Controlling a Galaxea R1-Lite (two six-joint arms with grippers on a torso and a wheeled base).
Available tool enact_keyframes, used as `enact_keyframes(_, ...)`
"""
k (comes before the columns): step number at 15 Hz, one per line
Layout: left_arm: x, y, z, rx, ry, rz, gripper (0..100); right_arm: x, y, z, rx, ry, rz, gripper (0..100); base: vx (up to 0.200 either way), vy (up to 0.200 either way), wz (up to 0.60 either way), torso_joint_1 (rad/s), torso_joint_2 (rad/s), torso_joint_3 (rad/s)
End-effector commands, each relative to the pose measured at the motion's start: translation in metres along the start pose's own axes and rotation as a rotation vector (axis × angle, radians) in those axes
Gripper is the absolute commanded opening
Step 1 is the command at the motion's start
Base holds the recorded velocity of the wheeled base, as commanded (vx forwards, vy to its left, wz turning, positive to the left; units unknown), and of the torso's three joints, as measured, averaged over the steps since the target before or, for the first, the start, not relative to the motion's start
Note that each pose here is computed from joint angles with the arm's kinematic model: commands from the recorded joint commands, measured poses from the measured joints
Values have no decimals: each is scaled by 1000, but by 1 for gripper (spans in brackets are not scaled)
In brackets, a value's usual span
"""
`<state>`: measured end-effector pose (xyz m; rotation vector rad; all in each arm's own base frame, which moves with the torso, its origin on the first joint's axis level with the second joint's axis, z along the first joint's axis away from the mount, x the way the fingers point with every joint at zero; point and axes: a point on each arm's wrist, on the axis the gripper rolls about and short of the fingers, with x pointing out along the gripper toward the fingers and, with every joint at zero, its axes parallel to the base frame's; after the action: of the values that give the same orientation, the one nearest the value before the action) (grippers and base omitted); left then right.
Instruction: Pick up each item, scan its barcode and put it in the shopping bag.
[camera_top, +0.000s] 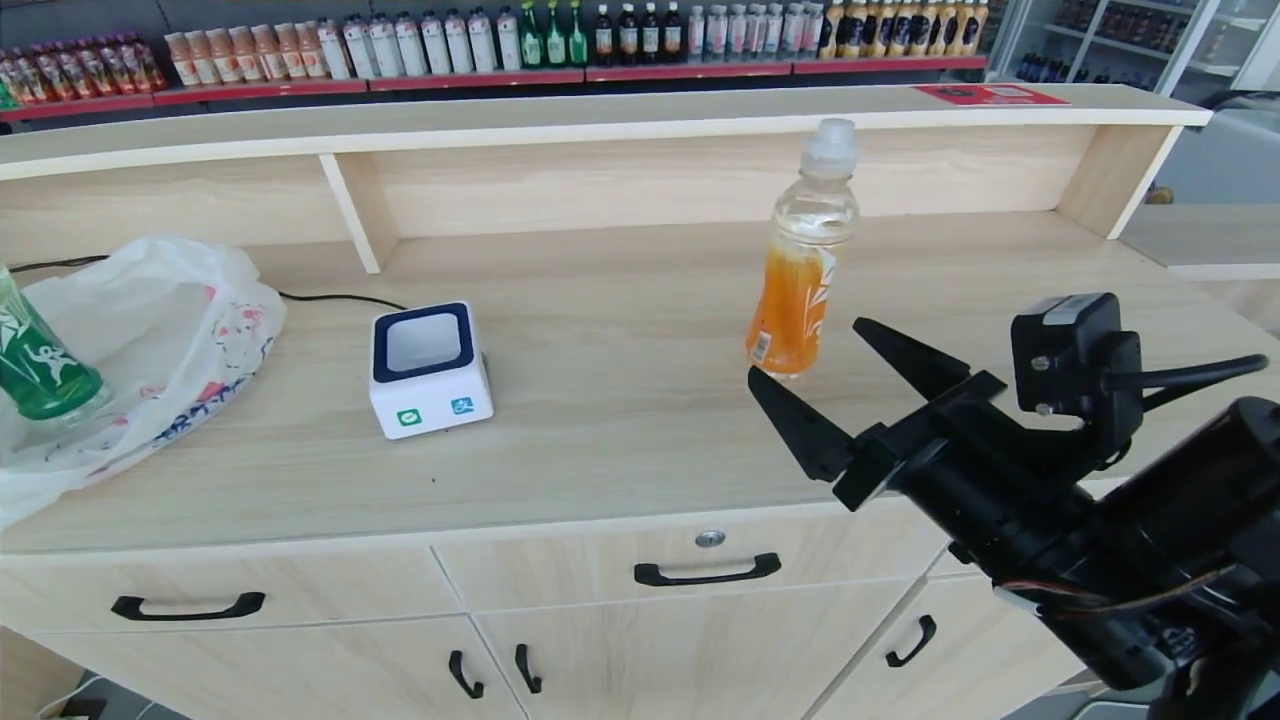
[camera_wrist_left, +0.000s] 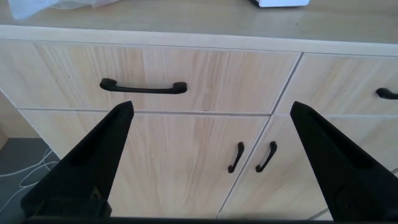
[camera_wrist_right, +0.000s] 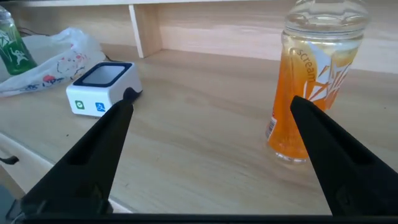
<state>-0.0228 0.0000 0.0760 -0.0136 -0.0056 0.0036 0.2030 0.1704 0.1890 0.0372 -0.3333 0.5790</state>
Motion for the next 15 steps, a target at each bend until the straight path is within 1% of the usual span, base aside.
enact_keyframes(1,0,0,0,1,1,-1,100,-5,0,-5,0,28,2,100,200,0,0,2,-2,2)
enact_keyframes(3,0,0,0,1,2,-1,100,-14,-1,-9,0,60,4,100,0,0,0,0,0,0)
enact_keyframes(4,0,0,0,1,2,-1,100,-15,-1,-9,0,61,4,100,0,0,0,0,0,0)
enact_keyframes(6,0,0,0,1,1,-1,100,-14,-17,-8,1,57,-56,100,0,0,0,0,0,0)
enact_keyframes(8,0,0,0,1,1,-1,100,-18,-20,-7,9,57,-67,100,0,0,0,0,0,0)
enact_keyframes(11,0,0,0,1,2,-1,100,-23,-40,-16,-21,104,-145,100,0,0,0,0,0,0)
enact_keyframes(15,0,0,0,3,1,-1,100,-8,-44,-12,-35,58,-160,100,0,0,0,0,0,0)
